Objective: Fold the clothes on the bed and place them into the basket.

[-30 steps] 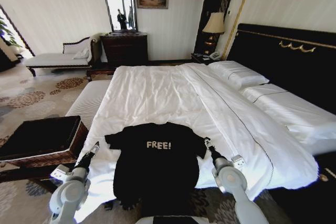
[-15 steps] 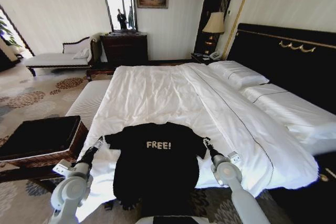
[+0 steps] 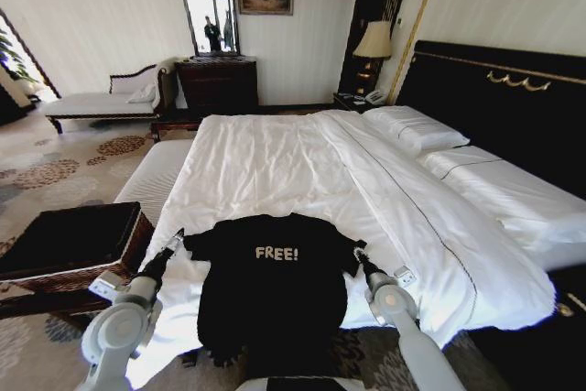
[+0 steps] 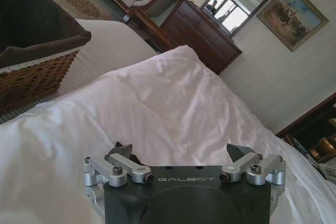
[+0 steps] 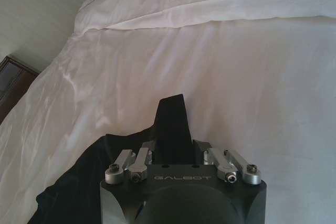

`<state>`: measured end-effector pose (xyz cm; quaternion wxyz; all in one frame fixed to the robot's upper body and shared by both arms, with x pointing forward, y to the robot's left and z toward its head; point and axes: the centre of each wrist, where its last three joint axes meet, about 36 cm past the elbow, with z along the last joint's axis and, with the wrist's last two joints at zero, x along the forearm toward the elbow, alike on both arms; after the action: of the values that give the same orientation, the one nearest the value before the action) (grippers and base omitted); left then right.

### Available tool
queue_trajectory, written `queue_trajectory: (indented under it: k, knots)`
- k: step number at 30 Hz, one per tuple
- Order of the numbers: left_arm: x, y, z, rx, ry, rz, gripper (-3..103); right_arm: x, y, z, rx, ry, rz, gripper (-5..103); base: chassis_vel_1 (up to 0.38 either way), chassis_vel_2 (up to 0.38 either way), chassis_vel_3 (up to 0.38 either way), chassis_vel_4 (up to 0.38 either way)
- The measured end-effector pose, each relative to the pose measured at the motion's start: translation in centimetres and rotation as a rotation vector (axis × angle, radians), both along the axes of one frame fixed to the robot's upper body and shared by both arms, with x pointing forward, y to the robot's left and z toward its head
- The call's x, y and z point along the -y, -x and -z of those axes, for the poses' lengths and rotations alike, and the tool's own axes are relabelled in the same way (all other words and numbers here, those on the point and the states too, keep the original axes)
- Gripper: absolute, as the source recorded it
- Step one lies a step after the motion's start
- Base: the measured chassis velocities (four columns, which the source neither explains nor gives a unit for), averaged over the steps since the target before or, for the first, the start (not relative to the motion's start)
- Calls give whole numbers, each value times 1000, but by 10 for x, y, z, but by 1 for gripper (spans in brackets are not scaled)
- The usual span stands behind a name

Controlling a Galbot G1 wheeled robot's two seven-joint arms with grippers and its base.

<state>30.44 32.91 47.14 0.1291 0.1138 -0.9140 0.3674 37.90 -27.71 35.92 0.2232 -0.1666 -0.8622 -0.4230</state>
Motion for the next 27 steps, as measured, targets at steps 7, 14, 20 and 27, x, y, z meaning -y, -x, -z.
queue_trajectory:
  k: [7,14,20,27]
  knots:
    - [-1,-1,4,-8,0,-6,100,-1,0,3,-2,9,-3,19,0,0,0,0]
    - [-4,-2,9,-20,-1,-14,100,-7,5,0,4,-3,-4,0,0,0,0,0]
    - [-4,-3,10,-24,-1,-19,100,-11,10,-6,16,-8,-9,0,0,0,0,0]
    - [-5,-4,13,-28,-1,-24,100,-15,9,-16,54,-14,-11,0,0,0,0,0]
